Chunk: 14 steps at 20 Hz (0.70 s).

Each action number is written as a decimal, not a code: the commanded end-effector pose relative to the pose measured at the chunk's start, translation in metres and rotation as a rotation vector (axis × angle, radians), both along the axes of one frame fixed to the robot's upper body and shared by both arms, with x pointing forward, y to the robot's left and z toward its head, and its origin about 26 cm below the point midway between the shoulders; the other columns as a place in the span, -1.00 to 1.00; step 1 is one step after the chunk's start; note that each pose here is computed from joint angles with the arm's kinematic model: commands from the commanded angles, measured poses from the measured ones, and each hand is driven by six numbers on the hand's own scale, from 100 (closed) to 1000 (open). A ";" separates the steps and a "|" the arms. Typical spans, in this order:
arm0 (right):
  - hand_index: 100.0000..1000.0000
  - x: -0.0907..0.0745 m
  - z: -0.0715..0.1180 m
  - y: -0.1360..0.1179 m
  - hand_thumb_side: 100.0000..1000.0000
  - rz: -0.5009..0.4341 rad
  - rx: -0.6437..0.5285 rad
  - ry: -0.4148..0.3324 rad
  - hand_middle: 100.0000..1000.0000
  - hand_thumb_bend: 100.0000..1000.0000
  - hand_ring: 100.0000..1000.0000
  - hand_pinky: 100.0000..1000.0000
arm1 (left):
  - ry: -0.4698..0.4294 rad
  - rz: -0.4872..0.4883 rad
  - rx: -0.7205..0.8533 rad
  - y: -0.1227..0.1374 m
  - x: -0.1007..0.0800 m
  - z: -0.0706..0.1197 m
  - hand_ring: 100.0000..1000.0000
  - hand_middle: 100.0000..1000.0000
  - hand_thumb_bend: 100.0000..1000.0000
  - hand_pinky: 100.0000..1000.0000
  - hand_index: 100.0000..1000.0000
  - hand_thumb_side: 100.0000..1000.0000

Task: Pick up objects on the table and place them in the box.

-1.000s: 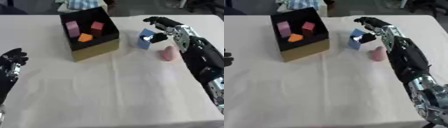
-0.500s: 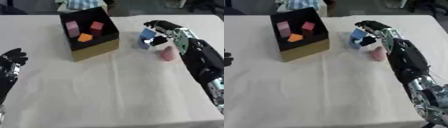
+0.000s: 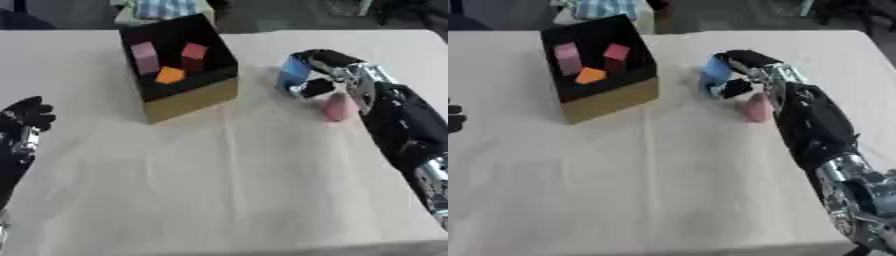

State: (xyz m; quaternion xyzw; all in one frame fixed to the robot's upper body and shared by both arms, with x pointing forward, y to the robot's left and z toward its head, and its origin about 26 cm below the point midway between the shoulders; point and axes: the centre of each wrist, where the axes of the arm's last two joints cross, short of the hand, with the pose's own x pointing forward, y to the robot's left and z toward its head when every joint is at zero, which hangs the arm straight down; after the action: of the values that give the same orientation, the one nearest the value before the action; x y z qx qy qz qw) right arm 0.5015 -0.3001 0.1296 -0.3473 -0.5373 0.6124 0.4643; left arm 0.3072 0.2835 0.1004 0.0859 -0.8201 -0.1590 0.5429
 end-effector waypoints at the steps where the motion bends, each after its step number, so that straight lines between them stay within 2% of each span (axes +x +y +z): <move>1: 0.85 0.001 0.015 -0.014 -0.22 -0.025 -0.013 -0.060 0.29 -0.87 0.60 0.50 | -0.026 0.003 0.014 0.003 0.001 0.009 0.46 0.37 -1.00 0.58 0.68 0.23; 3: 0.77 0.001 0.020 -0.012 -0.40 -0.009 0.008 -0.113 0.09 -0.96 0.55 0.47 | -0.026 0.003 0.014 0.003 0.001 0.009 0.46 0.37 -1.00 0.58 0.68 0.23; 6: 0.71 0.003 0.032 -0.008 -0.59 0.030 0.057 -0.199 -0.01 -1.00 0.50 0.45 | -0.027 0.004 0.014 0.003 0.001 0.009 0.46 0.37 -1.00 0.58 0.68 0.23; 11: 0.66 0.005 0.068 0.007 -0.84 0.152 0.156 -0.333 -0.06 -1.00 0.48 0.45 | -0.026 0.004 0.013 0.003 0.000 0.008 0.46 0.37 -1.00 0.58 0.68 0.24; 14: 0.67 0.006 0.094 0.024 -0.88 0.240 0.207 -0.385 -0.06 -1.00 0.49 0.46 | -0.025 0.004 0.014 0.003 0.000 0.008 0.46 0.37 -1.00 0.58 0.68 0.24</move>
State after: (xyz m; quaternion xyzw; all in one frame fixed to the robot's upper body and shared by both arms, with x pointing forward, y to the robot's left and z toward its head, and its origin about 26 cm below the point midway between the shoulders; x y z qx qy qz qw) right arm 0.5070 -0.2787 0.1951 -0.3367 -0.6926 0.5387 0.3417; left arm 0.3073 0.2835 0.1004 0.0859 -0.8201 -0.1590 0.5429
